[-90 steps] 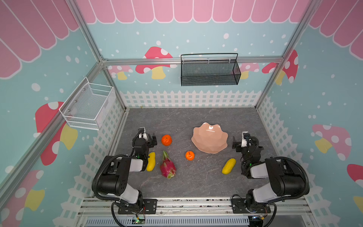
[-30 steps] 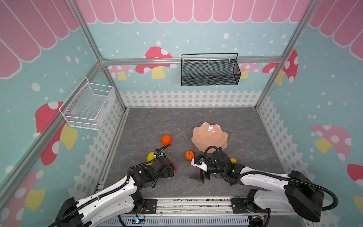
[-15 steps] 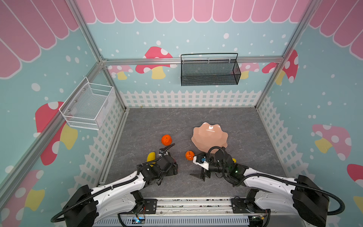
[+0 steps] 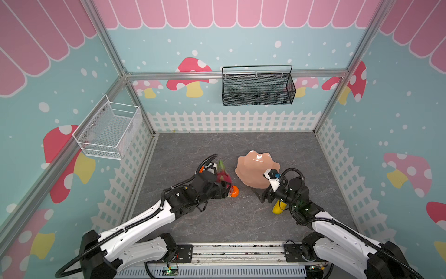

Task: Place and organize the fake fruits in the fruit bowl
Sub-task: 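Carry the dragon fruit into the pink bowl and release it with the left gripper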

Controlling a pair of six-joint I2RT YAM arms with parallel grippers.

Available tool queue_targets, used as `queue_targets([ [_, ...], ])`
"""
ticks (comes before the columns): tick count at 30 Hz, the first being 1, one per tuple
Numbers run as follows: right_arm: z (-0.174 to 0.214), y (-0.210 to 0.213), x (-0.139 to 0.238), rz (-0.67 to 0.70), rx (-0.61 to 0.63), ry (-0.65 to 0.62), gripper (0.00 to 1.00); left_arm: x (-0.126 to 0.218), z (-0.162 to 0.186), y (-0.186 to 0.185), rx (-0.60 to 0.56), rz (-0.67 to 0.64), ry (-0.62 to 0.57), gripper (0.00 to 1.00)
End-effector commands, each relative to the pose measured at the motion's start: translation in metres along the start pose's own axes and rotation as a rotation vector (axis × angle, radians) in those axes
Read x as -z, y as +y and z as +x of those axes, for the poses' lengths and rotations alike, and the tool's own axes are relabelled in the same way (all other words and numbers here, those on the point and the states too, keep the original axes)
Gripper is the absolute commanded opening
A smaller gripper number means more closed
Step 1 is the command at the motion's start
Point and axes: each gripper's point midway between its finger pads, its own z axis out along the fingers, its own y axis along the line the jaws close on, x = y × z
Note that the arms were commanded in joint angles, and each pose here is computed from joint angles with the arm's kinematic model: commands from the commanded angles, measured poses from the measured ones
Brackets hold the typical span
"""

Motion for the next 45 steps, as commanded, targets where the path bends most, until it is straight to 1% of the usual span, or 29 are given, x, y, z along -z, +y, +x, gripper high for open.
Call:
queue_targets([
  [1,0.003,-0.031,0.013,0.086,-0.148,-0.033,0.98,-0.039,-0.025,-0.032,-0.175,0.019,0.045,0.68],
  [4,0.01,-0.061,0.029,0.156,-0.26,-0.061,0.98,-0.085,-0.04,-0.064,-0.232,0.061,0.112,0.67],
  [7,0.016,-0.079,0.041,0.185,-0.338,-0.084,0.98,-0.129,-0.046,-0.085,-0.259,0.073,0.167,0.67],
  [12,0.022,-0.085,0.044,0.176,-0.379,-0.085,0.98,-0.181,-0.035,-0.082,-0.288,0.011,0.247,0.66],
  [16,0.021,-0.086,0.044,0.174,-0.376,-0.086,0.98,-0.206,-0.02,-0.071,-0.306,-0.033,0.292,0.66],
  [20,0.021,-0.086,0.044,0.176,-0.372,-0.087,0.98,-0.219,-0.004,-0.057,-0.319,-0.074,0.33,0.67],
  [25,0.022,-0.086,0.044,0.179,-0.368,-0.083,0.98,-0.23,0.005,-0.047,-0.352,-0.101,0.349,0.69],
  [29,0.024,-0.087,0.043,0.179,-0.369,-0.076,0.98,-0.235,0.008,-0.047,-0.364,-0.094,0.361,0.75],
  [33,0.025,-0.089,0.043,0.188,-0.371,-0.073,0.98,-0.234,0.01,-0.048,-0.365,-0.079,0.373,0.84],
  [38,0.027,-0.089,0.042,0.192,-0.372,-0.07,0.98,-0.225,-0.002,-0.052,-0.374,-0.074,0.342,0.91],
  [40,0.027,-0.089,0.042,0.192,-0.37,-0.069,0.98,-0.22,-0.009,-0.056,-0.379,-0.067,0.324,0.96],
  [42,0.027,-0.089,0.042,0.192,-0.37,-0.07,0.98,-0.215,-0.014,-0.058,-0.382,-0.062,0.31,1.0],
  [45,0.026,-0.089,0.043,0.19,-0.366,-0.071,0.98,-0.205,-0.023,-0.061,-0.383,-0.062,0.28,1.0],
])
